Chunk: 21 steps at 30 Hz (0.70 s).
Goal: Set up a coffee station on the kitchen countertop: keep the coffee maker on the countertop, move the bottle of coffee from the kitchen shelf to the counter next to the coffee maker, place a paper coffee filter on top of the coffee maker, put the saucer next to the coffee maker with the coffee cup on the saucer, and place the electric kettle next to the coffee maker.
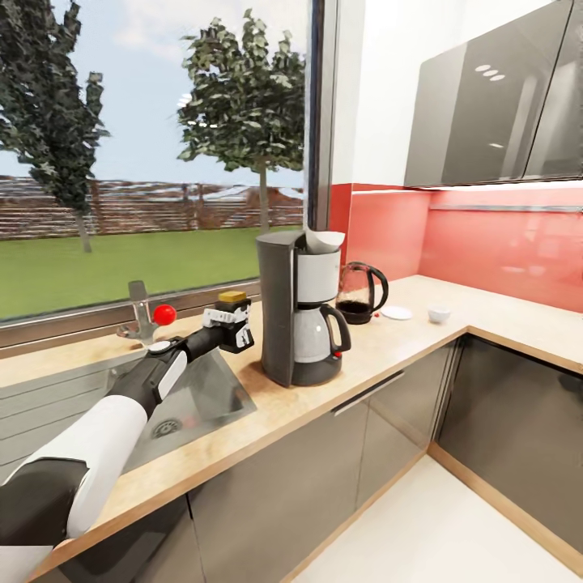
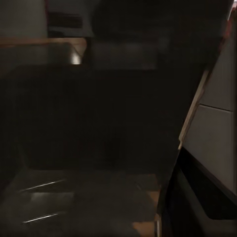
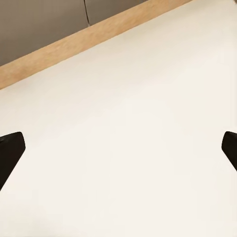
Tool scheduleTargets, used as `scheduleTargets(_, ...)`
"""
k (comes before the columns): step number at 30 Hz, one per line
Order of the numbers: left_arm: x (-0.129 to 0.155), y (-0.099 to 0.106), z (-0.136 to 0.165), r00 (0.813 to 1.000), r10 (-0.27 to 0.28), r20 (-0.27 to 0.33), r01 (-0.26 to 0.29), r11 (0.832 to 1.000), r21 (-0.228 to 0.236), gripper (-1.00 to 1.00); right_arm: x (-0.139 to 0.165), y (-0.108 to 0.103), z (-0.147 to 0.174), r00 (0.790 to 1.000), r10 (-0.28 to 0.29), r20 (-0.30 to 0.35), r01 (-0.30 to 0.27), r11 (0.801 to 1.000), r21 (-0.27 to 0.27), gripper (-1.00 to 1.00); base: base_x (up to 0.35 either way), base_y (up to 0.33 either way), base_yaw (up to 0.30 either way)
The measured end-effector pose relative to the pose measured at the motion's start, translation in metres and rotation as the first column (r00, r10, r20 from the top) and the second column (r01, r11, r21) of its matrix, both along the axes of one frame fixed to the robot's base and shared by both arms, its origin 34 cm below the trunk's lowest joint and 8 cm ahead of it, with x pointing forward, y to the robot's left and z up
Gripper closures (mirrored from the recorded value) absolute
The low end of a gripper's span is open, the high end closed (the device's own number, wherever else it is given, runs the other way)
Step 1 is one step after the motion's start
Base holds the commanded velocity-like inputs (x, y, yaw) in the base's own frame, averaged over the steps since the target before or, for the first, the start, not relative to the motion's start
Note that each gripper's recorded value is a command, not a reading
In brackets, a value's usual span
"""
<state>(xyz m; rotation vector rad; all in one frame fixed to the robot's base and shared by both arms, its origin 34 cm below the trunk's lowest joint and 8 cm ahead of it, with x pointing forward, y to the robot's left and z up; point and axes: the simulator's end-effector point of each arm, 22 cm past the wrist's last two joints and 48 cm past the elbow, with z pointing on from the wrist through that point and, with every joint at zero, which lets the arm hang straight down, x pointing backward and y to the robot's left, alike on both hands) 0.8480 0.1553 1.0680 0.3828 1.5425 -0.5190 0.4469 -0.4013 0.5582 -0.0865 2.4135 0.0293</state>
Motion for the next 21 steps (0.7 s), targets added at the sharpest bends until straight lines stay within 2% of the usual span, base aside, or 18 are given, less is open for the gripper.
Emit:
scheduleTargets(8,-0.0002,0.0001,0.0007,1.0,0.0,0.001,0.0,1.0,0.0,1.0,0.0,0.0,0.0001,1.0,0.0,0.0,0.0,1.0,0.0,-1.0,0.083,0.0,-0.01)
scheduleTargets(21,0.0,0.0004,0.0005,1.0,0.0,0.001,0.0,1.0,0.0,1.0,0.0,0.0,0.0,1.0,0.0,0.0,0.0,1.0,0.0,-1.0,0.014,0.0,0.0)
